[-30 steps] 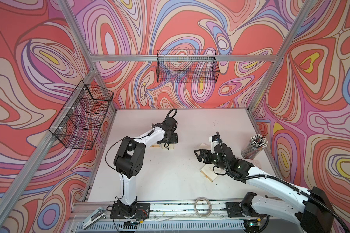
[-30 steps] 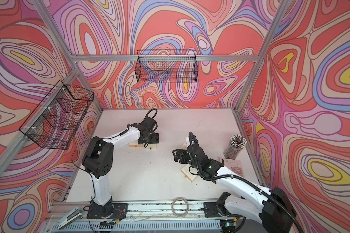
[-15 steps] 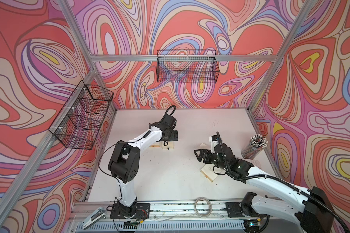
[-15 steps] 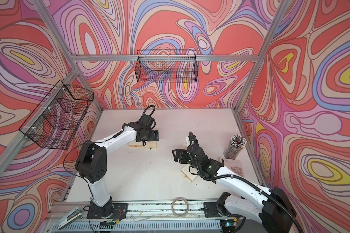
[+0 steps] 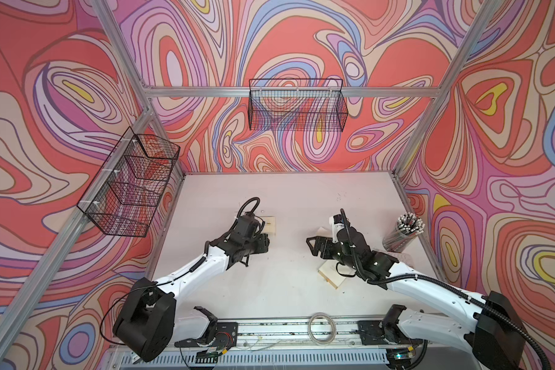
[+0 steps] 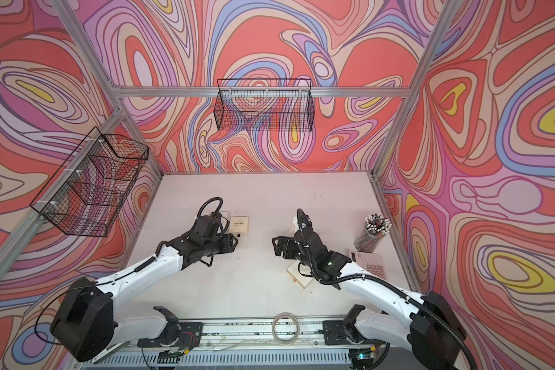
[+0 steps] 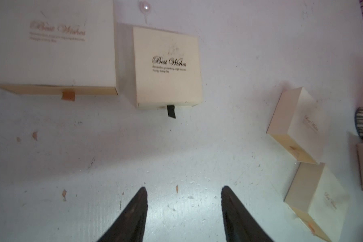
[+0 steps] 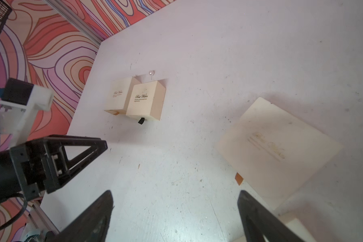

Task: Take out the earrings from the drawer-style jewelry box
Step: Adjust the jewelry box at the center of the board.

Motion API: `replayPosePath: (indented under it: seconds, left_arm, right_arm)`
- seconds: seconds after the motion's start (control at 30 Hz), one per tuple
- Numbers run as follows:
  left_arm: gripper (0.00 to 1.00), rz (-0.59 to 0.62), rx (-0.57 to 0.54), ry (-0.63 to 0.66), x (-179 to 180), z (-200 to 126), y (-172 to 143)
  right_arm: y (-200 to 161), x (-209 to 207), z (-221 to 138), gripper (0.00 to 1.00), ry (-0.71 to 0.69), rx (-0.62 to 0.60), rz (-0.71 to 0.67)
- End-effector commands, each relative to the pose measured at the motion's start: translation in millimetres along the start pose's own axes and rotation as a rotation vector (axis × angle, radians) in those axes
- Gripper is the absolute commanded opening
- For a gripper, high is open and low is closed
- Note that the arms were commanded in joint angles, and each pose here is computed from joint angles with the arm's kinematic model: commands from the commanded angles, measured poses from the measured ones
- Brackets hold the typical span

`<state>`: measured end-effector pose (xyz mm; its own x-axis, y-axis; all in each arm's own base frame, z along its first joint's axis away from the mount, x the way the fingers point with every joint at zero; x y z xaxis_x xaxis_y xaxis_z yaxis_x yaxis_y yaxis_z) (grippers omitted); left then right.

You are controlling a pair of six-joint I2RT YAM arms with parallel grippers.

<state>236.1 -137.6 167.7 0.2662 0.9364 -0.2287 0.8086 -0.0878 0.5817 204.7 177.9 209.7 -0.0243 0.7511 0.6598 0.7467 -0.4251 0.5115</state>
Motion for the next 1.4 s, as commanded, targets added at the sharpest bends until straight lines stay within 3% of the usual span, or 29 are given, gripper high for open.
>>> replayPosePath:
  seconds: [0.0,0.33,0.47,1.37]
  left_arm:
    - [0.42,-0.045,-0.076,-0.078,-5,7,6]
    - [0.15,-0.134,-0.042,-0.017,0,55,6]
    - [0.11,-0.151,-0.068,0.024,4,63,6]
    - [0.08,-0.152,-0.134,0.063,10,90,43]
  right_arm:
    - [0,2,6,0.95,0.012,0.002,0.000]
    - [4,6,7,0.95,0.004,0.000,-0.012]
    - [4,5,7,0.95,-0.006,0.001,-0.015]
    - [3,5,10,0.95,-0.020,0.008,-0.016]
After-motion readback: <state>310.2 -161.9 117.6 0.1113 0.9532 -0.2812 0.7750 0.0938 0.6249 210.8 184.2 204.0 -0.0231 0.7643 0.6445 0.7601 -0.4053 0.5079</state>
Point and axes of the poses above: each gripper's point midway between its finger pads, its own z axis out along the fingers, its own x axis along the line the jaws close on, y = z × x, the point moved 10 cm from there along -z, back along the fingers, and after that the axes turned 15 degrees about z, right-handed, at the moved point
